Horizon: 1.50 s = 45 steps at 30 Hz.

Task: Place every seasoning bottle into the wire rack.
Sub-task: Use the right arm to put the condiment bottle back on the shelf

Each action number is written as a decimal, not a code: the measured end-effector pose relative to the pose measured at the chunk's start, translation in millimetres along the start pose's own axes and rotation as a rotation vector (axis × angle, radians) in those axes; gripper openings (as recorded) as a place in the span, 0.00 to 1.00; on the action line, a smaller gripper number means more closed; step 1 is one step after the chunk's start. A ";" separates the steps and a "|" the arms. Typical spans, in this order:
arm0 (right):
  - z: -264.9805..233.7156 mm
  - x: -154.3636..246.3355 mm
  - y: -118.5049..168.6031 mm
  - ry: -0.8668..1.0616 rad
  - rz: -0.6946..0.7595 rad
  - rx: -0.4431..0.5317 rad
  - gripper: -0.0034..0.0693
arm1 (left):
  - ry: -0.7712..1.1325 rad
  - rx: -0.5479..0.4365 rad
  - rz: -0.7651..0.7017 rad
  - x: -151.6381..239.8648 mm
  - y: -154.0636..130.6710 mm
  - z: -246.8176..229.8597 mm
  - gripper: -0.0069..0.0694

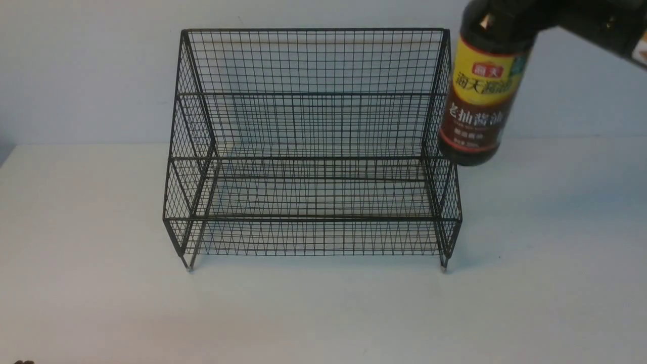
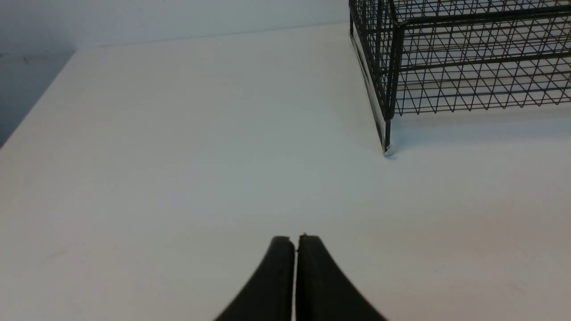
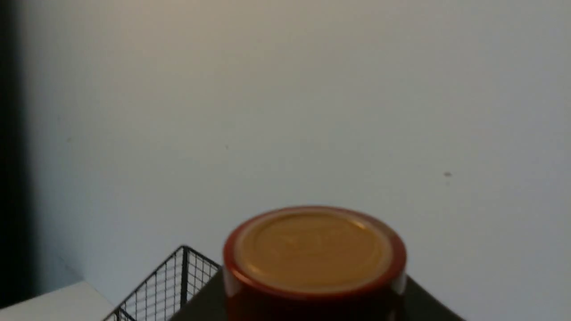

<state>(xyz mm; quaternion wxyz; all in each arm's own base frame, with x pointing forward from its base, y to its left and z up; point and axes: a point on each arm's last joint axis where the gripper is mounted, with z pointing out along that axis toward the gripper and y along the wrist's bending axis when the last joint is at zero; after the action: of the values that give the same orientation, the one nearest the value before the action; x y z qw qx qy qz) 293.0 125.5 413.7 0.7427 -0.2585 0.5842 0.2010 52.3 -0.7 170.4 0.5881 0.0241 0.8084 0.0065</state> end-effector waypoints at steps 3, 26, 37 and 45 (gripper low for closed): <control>20.4 0.7 2.5 -0.005 0.004 -0.022 0.41 | 0.000 0.000 0.000 0.0 0.0 0.0 0.08; 105.1 75.6 -3.5 0.129 0.196 -0.008 0.41 | 0.000 0.000 0.000 0.0 0.0 0.0 0.08; 102.5 89.8 3.5 0.293 0.221 -0.069 0.41 | 0.000 0.000 0.000 0.0 0.0 0.0 0.08; 101.9 118.4 9.7 0.464 0.246 -0.120 0.41 | 0.000 0.000 0.000 0.0 0.0 0.0 0.08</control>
<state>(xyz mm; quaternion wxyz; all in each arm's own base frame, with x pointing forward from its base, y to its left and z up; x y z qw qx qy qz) 393.0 195.7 315.9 0.5423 -0.2684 0.7527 0.2594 52.3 -0.7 170.4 0.5881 0.0241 0.8084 0.0065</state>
